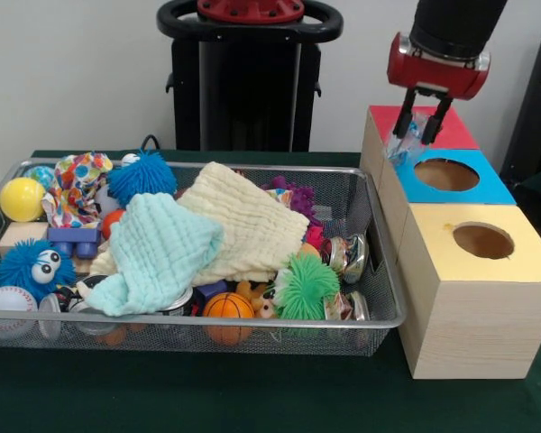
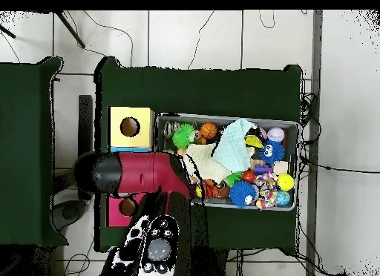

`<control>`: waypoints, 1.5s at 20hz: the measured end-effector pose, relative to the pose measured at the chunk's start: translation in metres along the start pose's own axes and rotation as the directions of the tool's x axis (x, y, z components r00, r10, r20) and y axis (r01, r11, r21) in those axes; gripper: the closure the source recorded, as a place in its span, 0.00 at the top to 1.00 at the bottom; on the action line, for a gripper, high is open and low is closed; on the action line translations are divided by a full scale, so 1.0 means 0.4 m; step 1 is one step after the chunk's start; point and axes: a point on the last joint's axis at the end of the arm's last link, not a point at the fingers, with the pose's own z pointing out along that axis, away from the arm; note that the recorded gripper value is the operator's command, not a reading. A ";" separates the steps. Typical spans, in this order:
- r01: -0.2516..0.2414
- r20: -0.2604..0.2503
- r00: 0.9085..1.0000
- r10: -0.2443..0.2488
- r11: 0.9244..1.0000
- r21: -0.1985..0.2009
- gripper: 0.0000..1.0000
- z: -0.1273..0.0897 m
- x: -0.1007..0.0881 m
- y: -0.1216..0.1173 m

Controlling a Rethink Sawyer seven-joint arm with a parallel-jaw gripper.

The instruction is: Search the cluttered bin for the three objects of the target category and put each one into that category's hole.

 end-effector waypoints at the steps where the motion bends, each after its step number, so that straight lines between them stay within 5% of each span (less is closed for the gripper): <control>1: -0.002 0.013 1.000 0.002 1.000 -0.002 0.00 0.018 -0.007 0.000; 11: -0.042 0.118 0.992 0.047 0.998 -0.045 0.00 0.072 -0.096 0.009; 30: -0.085 0.088 0.992 0.090 0.994 -0.063 0.00 0.087 -0.105 0.018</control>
